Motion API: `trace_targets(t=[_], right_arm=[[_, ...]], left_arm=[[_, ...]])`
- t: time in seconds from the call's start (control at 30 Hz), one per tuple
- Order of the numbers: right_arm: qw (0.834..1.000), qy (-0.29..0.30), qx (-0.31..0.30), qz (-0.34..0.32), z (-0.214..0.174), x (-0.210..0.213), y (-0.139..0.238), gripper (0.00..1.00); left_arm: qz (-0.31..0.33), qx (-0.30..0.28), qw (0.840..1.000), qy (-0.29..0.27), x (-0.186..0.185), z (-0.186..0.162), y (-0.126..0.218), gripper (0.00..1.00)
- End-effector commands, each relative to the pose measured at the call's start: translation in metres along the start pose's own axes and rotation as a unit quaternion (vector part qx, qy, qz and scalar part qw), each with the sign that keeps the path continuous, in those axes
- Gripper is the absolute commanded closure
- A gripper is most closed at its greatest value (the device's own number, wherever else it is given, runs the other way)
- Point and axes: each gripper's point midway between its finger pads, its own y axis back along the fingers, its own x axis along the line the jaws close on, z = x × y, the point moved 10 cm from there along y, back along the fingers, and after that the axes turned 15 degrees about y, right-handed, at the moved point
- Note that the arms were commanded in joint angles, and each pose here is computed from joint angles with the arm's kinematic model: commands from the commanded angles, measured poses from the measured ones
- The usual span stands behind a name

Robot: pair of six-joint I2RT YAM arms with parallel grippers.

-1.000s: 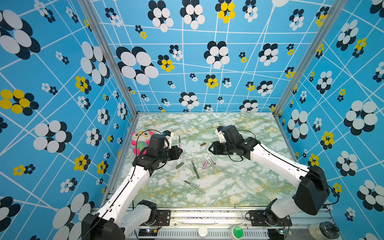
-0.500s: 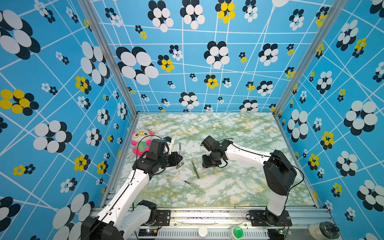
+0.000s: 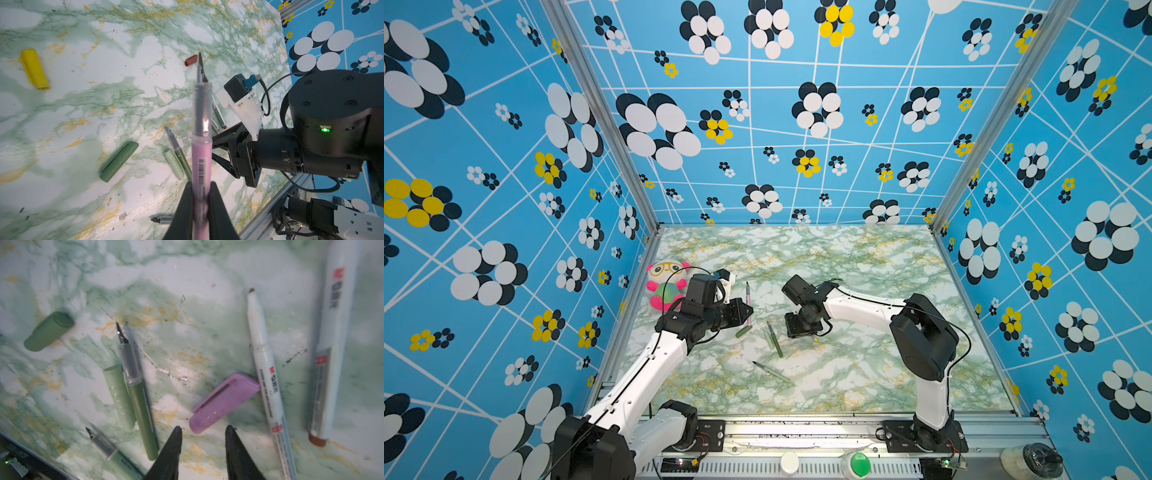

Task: Insert the pens into the pen caps
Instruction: 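Grasp the pink pen cap with the right gripper while the left holds the pen, then lift the pink cap with the right gripper toward the pen tip in the left gripper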

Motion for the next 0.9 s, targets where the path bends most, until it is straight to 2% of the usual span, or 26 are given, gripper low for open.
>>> trace_targets(t=[0.0, 0.87], right_arm=[[1.000, 0.008, -0.007, -0.008, 0.010, -0.005, -0.003, 0.66], [0.999, 0.040, -0.003, -0.035, 0.020, -0.008, -0.014, 0.93]], left_arm=[[-0.012, 0.008, 1.000, -0.003, -0.002, 0.000, -0.006, 1.00], [-0.018, 0.015, 1.000, 0.000, -0.002, 0.002, -0.017, 1.00]])
